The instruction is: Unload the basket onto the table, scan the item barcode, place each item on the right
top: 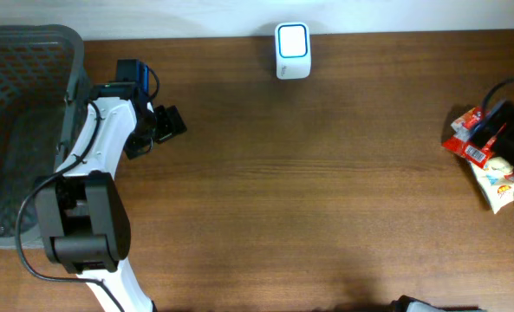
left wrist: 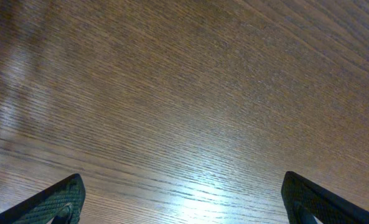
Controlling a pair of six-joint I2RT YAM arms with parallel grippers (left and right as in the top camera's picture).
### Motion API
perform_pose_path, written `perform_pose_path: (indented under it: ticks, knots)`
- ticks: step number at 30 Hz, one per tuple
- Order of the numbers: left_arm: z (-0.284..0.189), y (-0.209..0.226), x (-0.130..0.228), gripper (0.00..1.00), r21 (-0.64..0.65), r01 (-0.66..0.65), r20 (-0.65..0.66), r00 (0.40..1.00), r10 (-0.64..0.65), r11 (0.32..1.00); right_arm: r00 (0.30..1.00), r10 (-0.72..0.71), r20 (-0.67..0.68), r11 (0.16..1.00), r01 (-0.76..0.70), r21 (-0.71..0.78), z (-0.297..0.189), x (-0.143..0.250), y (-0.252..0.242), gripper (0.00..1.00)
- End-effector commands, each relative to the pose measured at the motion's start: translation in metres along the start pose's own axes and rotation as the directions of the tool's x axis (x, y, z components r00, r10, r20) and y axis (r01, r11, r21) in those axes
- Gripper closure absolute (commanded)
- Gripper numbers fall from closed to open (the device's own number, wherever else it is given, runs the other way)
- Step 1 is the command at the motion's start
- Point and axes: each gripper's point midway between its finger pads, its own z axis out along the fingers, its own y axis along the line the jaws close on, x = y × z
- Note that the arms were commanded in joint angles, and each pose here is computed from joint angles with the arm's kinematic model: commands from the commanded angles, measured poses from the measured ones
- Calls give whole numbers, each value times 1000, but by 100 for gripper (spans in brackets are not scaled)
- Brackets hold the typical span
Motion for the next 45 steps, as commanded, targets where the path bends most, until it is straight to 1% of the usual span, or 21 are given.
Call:
perform_pose_path:
  ticks: [1,2,3,7,8,11,15,17,18,19,21,22,23,24,27,31,33,37,41,45]
  knots:
    - [-13,-4,-7,1,16,-19,35,999,19,1000,995,-74,-62,997,73,-21,2,47,2,1]
    - [-13,-4,-7,1,16,-19,35,999,19,1000,993,-83,-87,996,81,-22,6,59,0,2]
    - [-13,-4,-7,1,16,-18,35,999,17,1000,986,-89,-141,996,85,-37,15,80,-1,2]
    - [-13,-4,-7,1,16,-19,35,999,19,1000,965,-64,-253,998,63,-11,38,104,-11,2]
    - [-13,-4,-7,1,16,-19,35,999,19,1000,961,-59,-271,998,64,12,44,104,-15,2]
    - [-13,-4,-7,1,16,-19,35,999,18,1000,959,-55,-279,983,101,156,54,94,-38,2]
    - [-13,-4,-7,1,16,-19,35,999,19,1000,938,-40,-345,972,117,205,71,88,-44,2]
    - [-13,-4,-7,1,16,-19,35,999,19,1000,935,-40,-353,976,111,185,79,84,-39,1]
    - [-13,-4,-7,1,16,-19,35,999,19,1000,941,-48,-336,980,110,168,83,80,-35,2]
    - [-13,-4,-7,1,16,-19,35,999,18,1000,954,-75,-290,982,122,147,87,71,-28,2]
    - [-13,-4,-7,1,16,-19,35,999,19,1000,963,-225,-147,971,235,55,91,54,-3,2]
    - [-13,-3,-7,1,15,-18,35,999,17,1000,942,-333,-30,943,333,1,89,49,17,2]
    - [-13,-3,-7,1,15,-18,35,999,17,1000,887,-438,150,892,449,-55,85,45,42,2]
    - [-13,-3,-7,1,15,-18,35,999,17,1000,841,-454,293,865,495,-79,80,45,53,2]
    - [-13,-4,-6,1,16,-20,35,999,19,1000,784,-430,448,852,516,-86,78,52,49,2]
    - [-13,-4,-7,1,16,-19,35,999,19,1000,660,-349,665,834,543,-101,86,66,42,2]
    - [-13,-4,-7,1,16,-19,35,999,19,1000,598,-306,741,825,555,-108,98,77,37,2]
    - [-13,-4,-7,1,16,-19,35,999,19,1000,549,-271,791,810,573,-120,125,103,26,2]
    - [-13,-4,-7,1,16,-19,35,999,19,1000,489,-232,841,792,596,-129,130,113,26,2]
    - [-13,-4,-7,1,15,-19,35,999,19,1000,424,-181,887,755,638,-151,139,117,38,2]
